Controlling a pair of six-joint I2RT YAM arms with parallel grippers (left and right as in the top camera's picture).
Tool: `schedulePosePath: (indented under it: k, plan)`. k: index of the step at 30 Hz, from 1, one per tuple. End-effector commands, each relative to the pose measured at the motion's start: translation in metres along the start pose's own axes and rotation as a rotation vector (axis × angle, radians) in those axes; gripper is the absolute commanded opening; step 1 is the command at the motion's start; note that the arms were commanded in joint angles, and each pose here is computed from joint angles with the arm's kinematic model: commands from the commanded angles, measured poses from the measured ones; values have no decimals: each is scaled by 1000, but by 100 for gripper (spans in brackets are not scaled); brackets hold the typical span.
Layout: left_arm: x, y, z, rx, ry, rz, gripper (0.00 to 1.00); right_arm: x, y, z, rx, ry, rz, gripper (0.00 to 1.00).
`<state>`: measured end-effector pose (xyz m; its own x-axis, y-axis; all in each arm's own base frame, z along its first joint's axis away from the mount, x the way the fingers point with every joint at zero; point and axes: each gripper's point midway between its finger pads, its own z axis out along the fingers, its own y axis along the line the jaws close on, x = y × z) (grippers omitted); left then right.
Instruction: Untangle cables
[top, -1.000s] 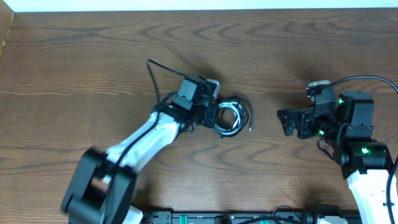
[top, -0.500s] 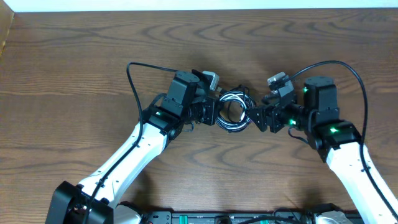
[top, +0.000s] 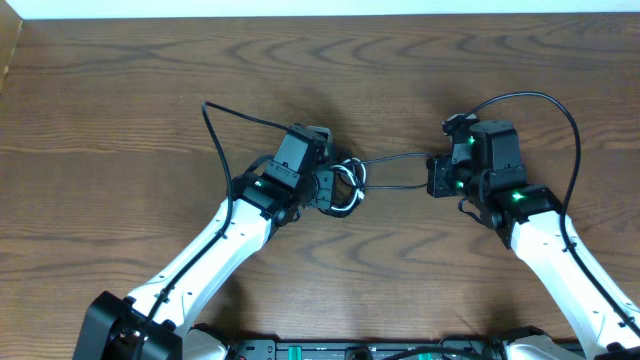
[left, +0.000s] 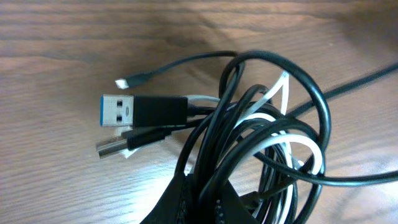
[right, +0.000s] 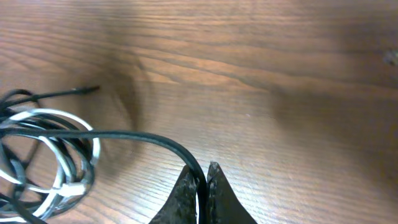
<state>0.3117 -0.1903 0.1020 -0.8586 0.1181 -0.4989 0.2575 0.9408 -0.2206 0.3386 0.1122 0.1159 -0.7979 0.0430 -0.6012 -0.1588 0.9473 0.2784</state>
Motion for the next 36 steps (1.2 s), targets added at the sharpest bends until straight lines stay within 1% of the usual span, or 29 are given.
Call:
schedulePosePath:
  k: [1, 2, 3, 4, 5, 6, 7, 8, 9, 12, 14, 17, 18, 19, 20, 21, 22, 23, 24, 25, 26, 27, 29, 31, 32, 33, 34, 35, 36]
  plan:
    - [-4, 1, -4, 19, -3, -18, 8, -12, -48, -9, 240, -58, 94, 1]
    - [-4, -20, -6, 136, 9, 10, 8, -10, -47, -9, 235, -48, 94, 1]
    - [-9, -61, -17, 373, -2, 76, 8, -9, -38, -7, 182, -39, 93, 10]
    - [-17, -84, -28, 512, -32, 103, 8, -9, -28, -5, 124, -32, 91, 22]
    - [-22, -92, -33, 564, -53, 118, 8, -9, -11, -4, 26, -21, 75, 38]
    - [-37, -103, -42, 625, -114, 126, 8, -9, 16, -6, -128, -7, 26, 71]
    - [-45, -105, -43, 627, -149, 119, 8, -9, 44, -12, -293, -5, -41, 82]
    - [-53, -100, -41, 590, -175, 84, 8, -9, 66, -20, -429, -8, -89, 88]
    - [-56, -99, -41, 584, -181, 53, 8, -9, 72, -23, -465, -7, -94, 89]
    - [-58, -103, -45, 614, -176, 19, 8, -8, 71, -22, -460, -3, -92, 90]
    - [-59, -116, -55, 699, -179, 50, 8, -6, 75, -22, -467, 6, -96, 89]
    - [-58, -140, -80, 877, -181, 115, 8, 0, 85, -22, -482, 21, -120, 80]
    - [-58, -152, -95, 975, -187, 156, 8, 0, 83, -19, -453, 18, -126, 72]
    - [-59, -161, -110, 1056, -188, 175, 8, -2, 76, -15, -402, 7, -125, 53]
    - [-57, -164, -117, 1092, -187, 195, 8, -5, 65, -11, -332, -7, -120, 19]
    - [-57, -164, -116, 1090, -185, 194, 8, -7, 58, -9, -290, -15, -108, 1]
    - [-57, -157, -108, 1048, -179, 175, 8, -13, 41, -5, -189, -35, -68, 1]
    - [-58, -139, -85, 917, -173, 125, 8, -17, 31, -5, -136, -52, -51, 1]
    - [-56, -111, -57, 728, -166, 74, 8, -19, 27, -6, -123, -61, -47, 1]
    - [-49, -44, -17, 315, -146, -33, 8, -25, 31, -15, -150, -86, -46, 1]
    - [-41, 14, -8, -14, -149, -87, 8, -30, 55, -34, -285, -114, -90, 1]
    - [-37, 47, -11, -199, -160, -104, 8, -30, 83, -56, -445, -136, -179, 1]
    - [-41, 52, -12, -216, -179, -119, 8, -21, 121, -93, -677, -139, -242, 4]
    - [-49, 49, -13, -196, -218, -180, 8, -2, 145, -120, -864, -78, -263, 15]
    - [-55, 47, -14, -184, -241, -187, 8, 1, 143, -118, -850, -56, -245, 11]
    - [-58, 46, -15, -179, -253, -187, 8, 0, 133, -109, -778, -53, -222, 5]
    - [-60, 45, -16, -176, -260, -187, 8, -6, 103, -88, -580, -69, -180, 1]
    - [-60, 44, -17, -172, -262, -187, 8, -12, 71, -72, -383, -86, -138, 9]
    - [-60, 21, -22, -48, -244, -121, 8, -22, 6, -61, -20, -123, 25, 27]
